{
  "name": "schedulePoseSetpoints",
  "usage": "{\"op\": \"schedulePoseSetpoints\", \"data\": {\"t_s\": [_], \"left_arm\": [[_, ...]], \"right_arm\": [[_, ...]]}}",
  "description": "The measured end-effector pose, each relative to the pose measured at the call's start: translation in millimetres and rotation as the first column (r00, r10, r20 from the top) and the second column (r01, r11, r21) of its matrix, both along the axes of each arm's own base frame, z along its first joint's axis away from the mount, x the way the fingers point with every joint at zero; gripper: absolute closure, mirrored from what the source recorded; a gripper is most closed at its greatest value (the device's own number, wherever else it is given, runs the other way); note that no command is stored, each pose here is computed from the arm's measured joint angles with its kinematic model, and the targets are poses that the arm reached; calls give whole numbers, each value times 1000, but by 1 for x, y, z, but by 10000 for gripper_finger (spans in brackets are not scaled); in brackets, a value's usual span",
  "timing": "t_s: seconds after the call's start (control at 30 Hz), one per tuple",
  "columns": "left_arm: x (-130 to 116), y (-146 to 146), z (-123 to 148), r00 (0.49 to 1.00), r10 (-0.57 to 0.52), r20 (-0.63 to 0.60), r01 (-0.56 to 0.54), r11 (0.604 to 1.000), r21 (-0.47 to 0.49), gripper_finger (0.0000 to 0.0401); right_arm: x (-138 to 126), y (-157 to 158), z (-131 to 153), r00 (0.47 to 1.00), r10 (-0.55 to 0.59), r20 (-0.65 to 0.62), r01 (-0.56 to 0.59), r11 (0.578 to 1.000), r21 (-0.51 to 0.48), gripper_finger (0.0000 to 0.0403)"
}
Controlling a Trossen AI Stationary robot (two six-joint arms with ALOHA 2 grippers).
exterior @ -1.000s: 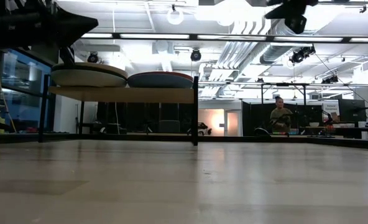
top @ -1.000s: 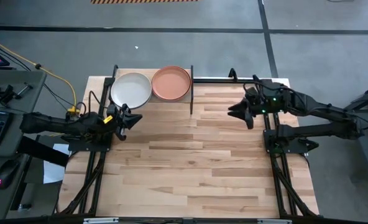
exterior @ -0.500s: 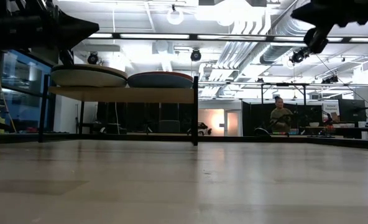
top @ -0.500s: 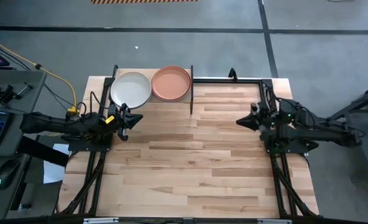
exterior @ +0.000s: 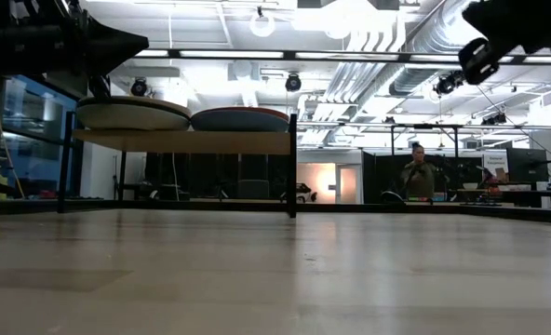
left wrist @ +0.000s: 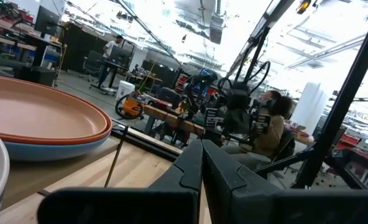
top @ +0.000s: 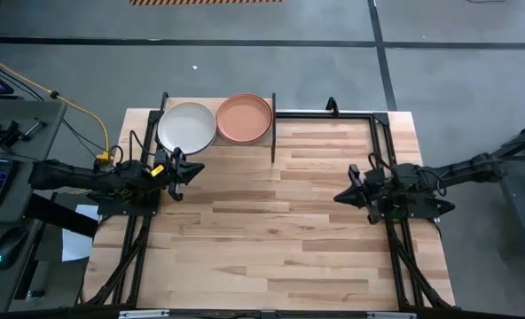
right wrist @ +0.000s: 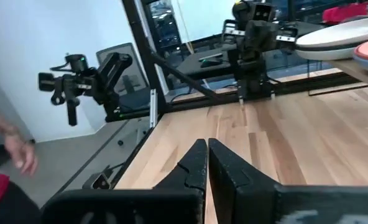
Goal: Place and stack plates onto a shelf
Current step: Return to Home Position
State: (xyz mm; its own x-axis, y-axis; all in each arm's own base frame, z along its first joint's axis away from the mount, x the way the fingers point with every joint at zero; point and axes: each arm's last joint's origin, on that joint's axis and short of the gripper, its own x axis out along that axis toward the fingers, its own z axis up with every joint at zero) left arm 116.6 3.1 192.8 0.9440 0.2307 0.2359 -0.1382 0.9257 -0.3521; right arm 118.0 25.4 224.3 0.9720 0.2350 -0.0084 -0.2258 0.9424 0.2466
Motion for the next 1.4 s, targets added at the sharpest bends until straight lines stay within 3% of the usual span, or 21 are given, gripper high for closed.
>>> {"op": "schedulePoseSetpoints", "data": {"t_s": [0.17, 0.37, 0.67, 0.97, 1.4], "left_arm": [[0, 0, 0, 1000, 0, 0, 0, 1000, 0, 400], [0, 0, 0, 1000, 0, 0, 0, 1000, 0, 400], [0, 0, -1, 1000, 1, -15, -1, 1000, 1, 400], [1, 0, -3, 1000, 1, -29, -1, 1000, 1, 400], [1, 0, -3, 999, 1, -32, -1, 1000, 1, 401]], "right_arm": [[-16, -4, -9, 1000, -13, 18, 13, 1000, 25, 403], [-33, -10, -14, 987, -46, 152, 36, 997, 65, 403], [-31, -12, -22, 989, -82, 121, 91, 993, -69, 403], [-22, -12, -54, 996, -53, 66, 57, 997, -54, 403], [-22, -12, -55, 996, -33, 80, 46, 985, -167, 403]]}}
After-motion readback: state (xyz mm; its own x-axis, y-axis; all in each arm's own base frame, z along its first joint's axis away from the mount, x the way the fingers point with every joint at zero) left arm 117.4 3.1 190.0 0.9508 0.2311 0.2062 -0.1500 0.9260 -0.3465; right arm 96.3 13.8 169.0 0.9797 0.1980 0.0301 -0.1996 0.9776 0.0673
